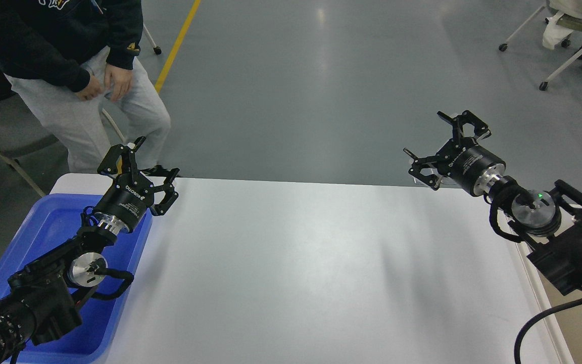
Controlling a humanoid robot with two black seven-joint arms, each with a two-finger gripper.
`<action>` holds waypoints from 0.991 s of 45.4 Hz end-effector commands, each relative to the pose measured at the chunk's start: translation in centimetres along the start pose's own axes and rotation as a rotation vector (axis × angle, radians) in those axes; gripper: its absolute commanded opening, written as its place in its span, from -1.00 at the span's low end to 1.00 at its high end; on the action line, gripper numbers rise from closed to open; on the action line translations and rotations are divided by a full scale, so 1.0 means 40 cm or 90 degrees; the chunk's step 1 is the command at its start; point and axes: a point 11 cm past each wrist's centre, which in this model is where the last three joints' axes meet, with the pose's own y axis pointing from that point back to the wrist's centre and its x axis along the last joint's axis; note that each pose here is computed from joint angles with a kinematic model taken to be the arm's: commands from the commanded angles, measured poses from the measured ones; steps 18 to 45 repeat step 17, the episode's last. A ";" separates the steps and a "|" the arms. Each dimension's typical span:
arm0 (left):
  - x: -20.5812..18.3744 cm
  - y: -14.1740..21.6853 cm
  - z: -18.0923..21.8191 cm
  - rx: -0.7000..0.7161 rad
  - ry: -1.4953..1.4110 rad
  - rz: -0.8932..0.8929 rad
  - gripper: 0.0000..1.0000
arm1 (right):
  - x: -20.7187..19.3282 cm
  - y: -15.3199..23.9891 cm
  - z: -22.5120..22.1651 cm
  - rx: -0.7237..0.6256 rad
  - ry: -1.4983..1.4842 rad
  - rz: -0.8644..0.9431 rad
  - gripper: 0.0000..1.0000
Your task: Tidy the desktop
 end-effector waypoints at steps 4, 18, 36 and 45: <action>0.000 0.000 0.000 0.000 0.000 0.000 1.00 | -0.086 -0.059 0.159 -0.056 -0.045 -0.064 1.00; 0.000 0.000 0.000 0.000 0.000 0.000 1.00 | -0.050 -0.037 0.229 -0.076 -0.072 -0.063 1.00; 0.000 0.000 0.000 0.000 0.000 0.000 1.00 | -0.050 -0.037 0.229 -0.076 -0.072 -0.063 1.00; 0.000 0.000 0.000 0.000 0.000 0.000 1.00 | -0.050 -0.037 0.229 -0.076 -0.072 -0.063 1.00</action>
